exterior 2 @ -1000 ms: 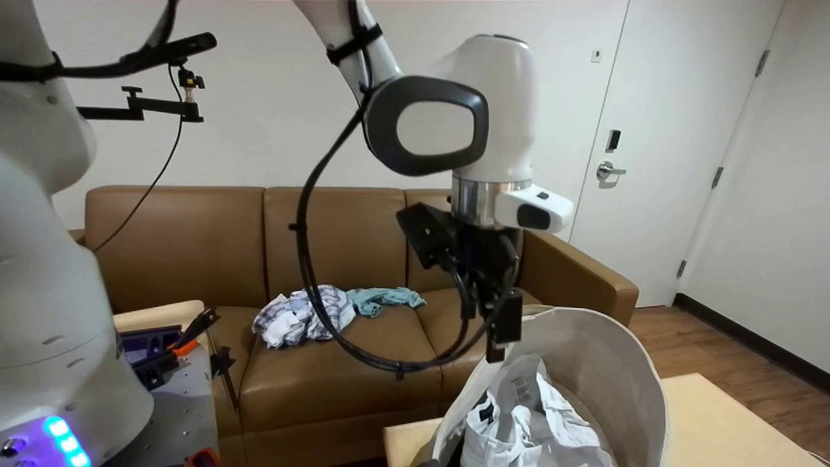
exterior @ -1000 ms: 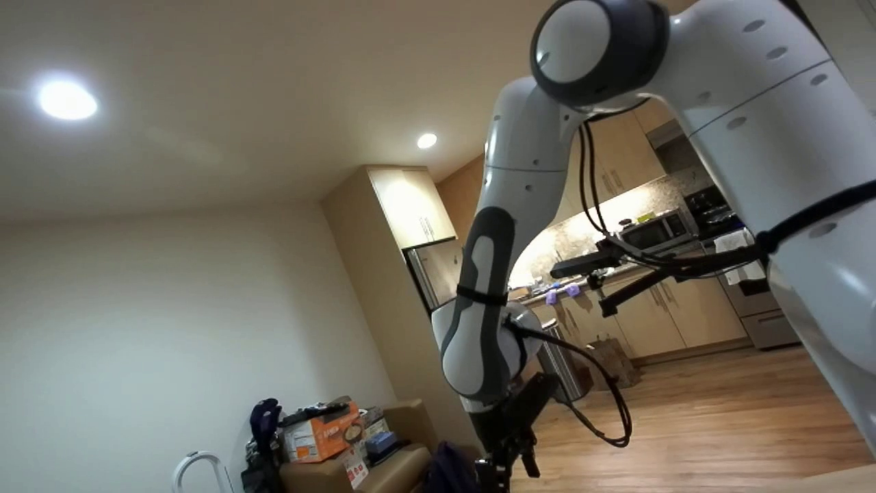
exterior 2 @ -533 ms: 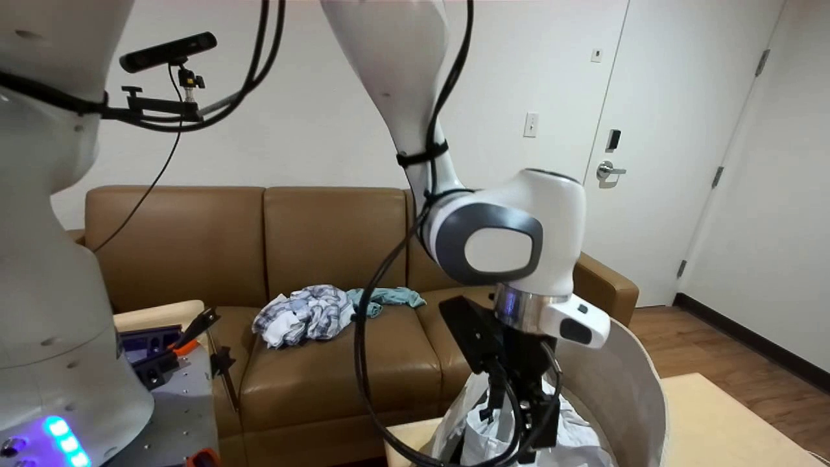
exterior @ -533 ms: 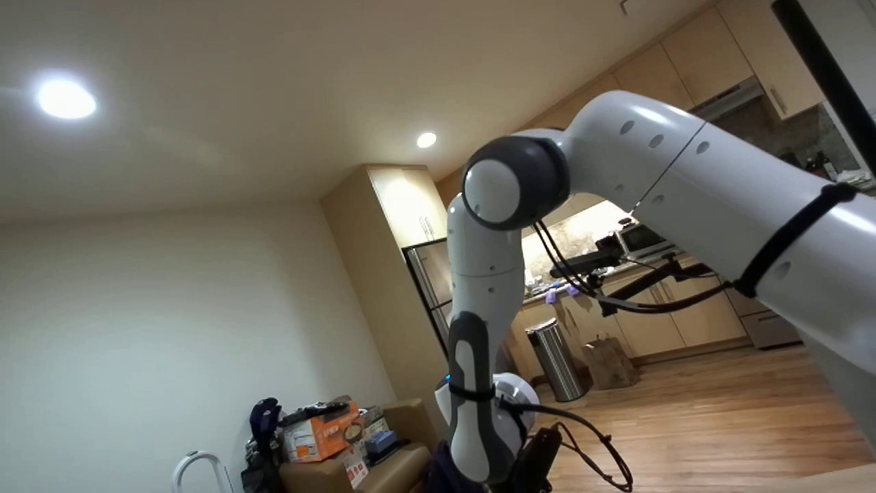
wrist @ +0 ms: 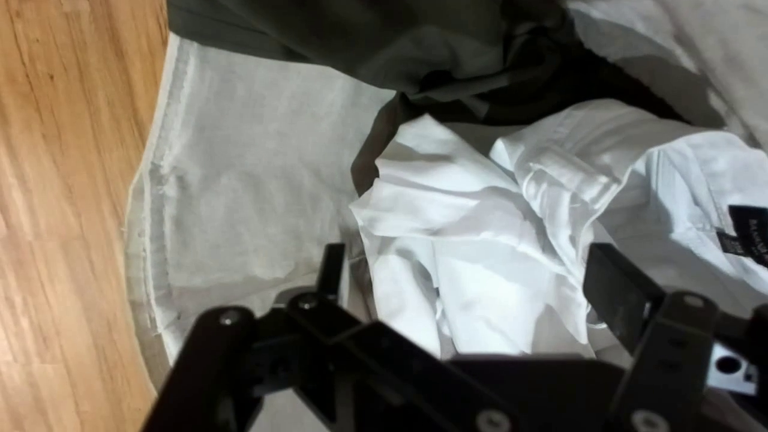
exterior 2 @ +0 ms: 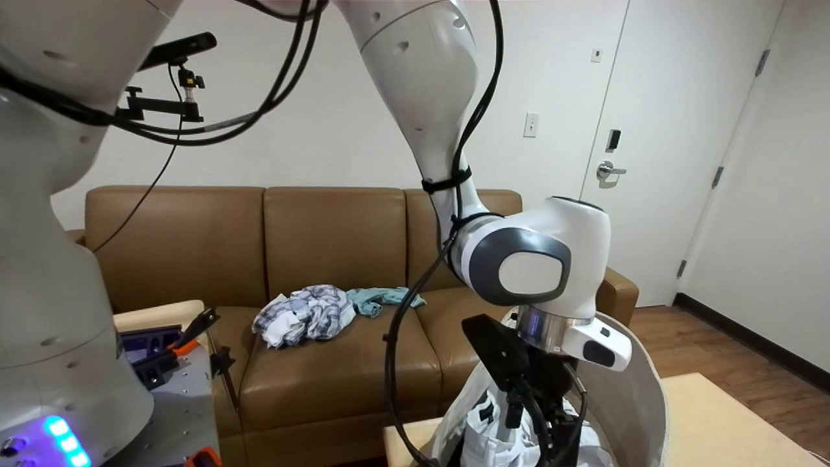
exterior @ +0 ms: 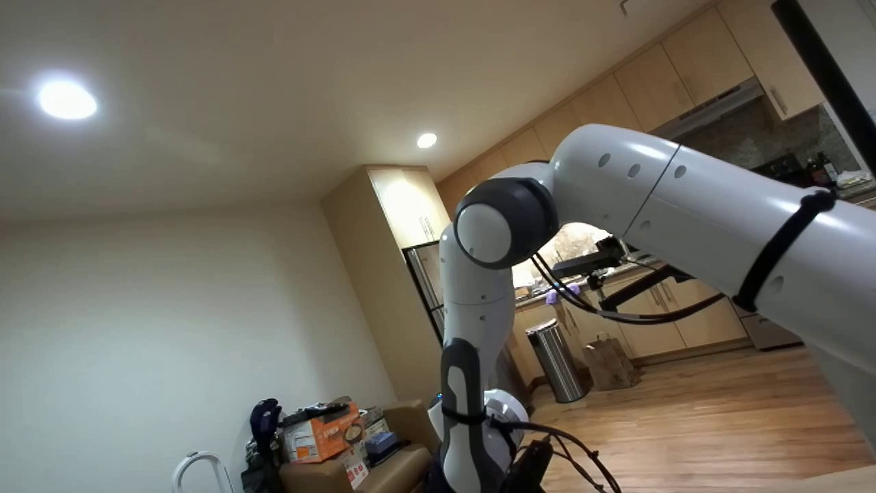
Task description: Put the white short in the bag on the couch
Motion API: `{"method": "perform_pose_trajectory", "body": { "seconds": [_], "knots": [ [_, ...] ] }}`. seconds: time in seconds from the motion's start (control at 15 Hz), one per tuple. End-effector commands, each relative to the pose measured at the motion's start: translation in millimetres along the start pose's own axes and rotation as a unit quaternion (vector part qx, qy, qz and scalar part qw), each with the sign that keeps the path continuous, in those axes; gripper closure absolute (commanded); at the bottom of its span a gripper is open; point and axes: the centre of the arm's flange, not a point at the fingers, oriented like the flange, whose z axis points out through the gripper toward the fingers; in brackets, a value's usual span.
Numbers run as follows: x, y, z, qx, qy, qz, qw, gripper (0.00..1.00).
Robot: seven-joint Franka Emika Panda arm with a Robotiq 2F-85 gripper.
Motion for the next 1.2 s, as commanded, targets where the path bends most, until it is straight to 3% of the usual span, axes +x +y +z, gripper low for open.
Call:
{"method": "perform_pose_trajectory", "body": {
  "seconds": [0.0, 0.27, 0.47, 0.67, 0.8, 0.87, 1.0, 1.13],
  "knots": [
    [18, -7, 21, 0.004, 0.017, -0.004, 0.9998, 0.0],
    [44, -16, 73, -0.041, 0.053, -0.033, 0.9972, 0.0],
    [53, -15, 130, -0.059, 0.037, -0.052, 0.9962, 0.0],
    [54, -11, 168, -0.052, 0.02, -0.062, 0.9965, 0.0],
    [51, -4, 172, -0.029, 0.013, -0.055, 0.998, 0.0],
    [43, -15, 158, -0.049, 0.017, -0.051, 0.9973, 0.0],
    [46, -9, 162, -0.04, 0.017, -0.049, 0.9979, 0.0],
    [43, -3, 151, -0.035, 0.075, -0.051, 0.9952, 0.0]
  ]
}}
